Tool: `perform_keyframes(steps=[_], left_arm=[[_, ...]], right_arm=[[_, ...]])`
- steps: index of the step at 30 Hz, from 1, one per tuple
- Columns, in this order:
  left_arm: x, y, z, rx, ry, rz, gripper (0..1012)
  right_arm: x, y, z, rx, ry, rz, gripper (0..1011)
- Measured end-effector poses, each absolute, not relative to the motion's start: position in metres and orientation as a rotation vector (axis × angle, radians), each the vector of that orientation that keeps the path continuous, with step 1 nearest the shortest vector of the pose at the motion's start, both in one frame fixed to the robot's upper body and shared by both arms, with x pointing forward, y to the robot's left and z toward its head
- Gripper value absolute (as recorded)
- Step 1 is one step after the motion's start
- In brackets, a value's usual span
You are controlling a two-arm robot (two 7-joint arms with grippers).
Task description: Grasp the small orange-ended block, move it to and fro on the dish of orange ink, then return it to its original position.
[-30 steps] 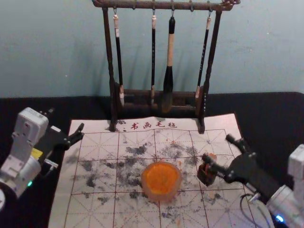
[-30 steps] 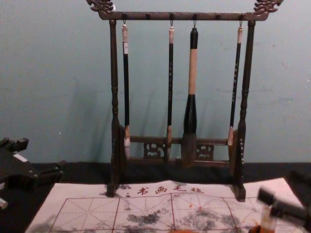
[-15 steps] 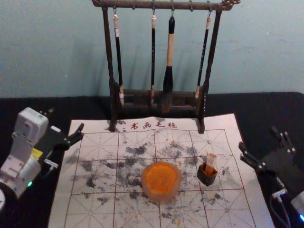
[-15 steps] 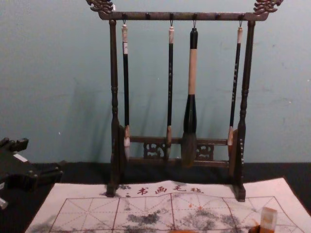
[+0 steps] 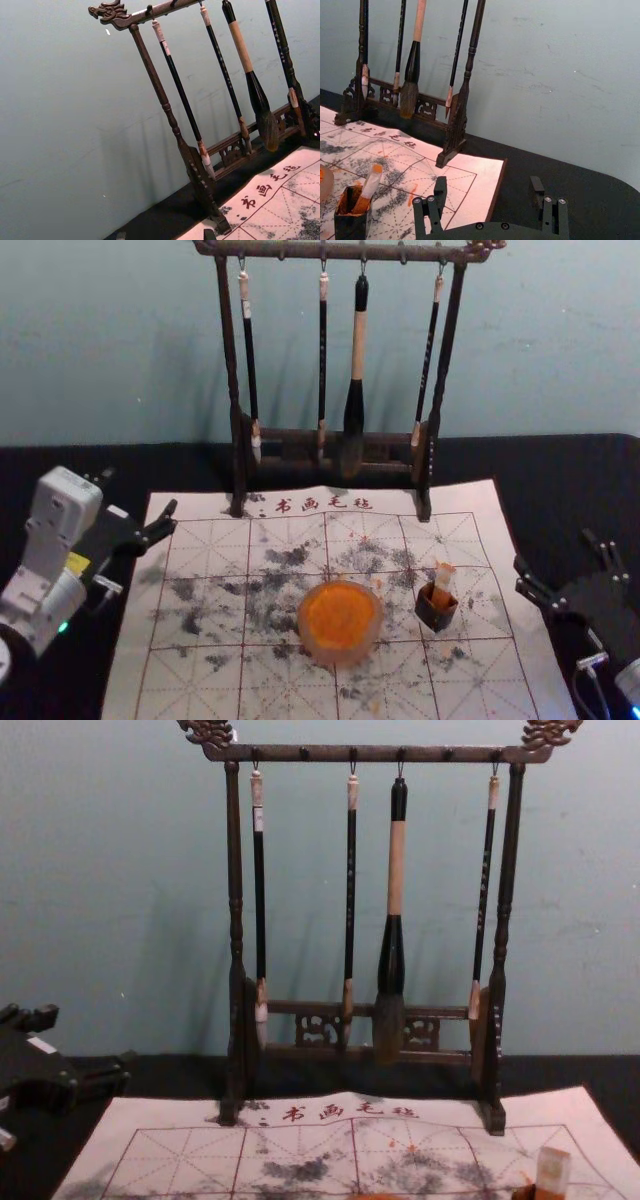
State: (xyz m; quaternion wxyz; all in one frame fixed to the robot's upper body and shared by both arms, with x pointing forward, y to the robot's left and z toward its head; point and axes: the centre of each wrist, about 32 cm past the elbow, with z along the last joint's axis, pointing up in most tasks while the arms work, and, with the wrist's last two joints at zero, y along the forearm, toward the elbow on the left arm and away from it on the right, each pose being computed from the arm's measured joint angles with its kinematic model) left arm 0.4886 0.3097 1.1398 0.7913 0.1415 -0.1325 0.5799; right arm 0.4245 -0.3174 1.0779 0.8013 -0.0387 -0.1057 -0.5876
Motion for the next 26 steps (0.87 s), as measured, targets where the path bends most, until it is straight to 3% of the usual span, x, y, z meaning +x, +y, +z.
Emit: perform_keyframes(steps=[26], left_arm=[[0.4886,0.3097,1.1398,0.304,-0.285,1.248,1001]], right_arm=[[0.4247,-0.3171,1.0791,-0.083,-0.237,-1.255,1002]])
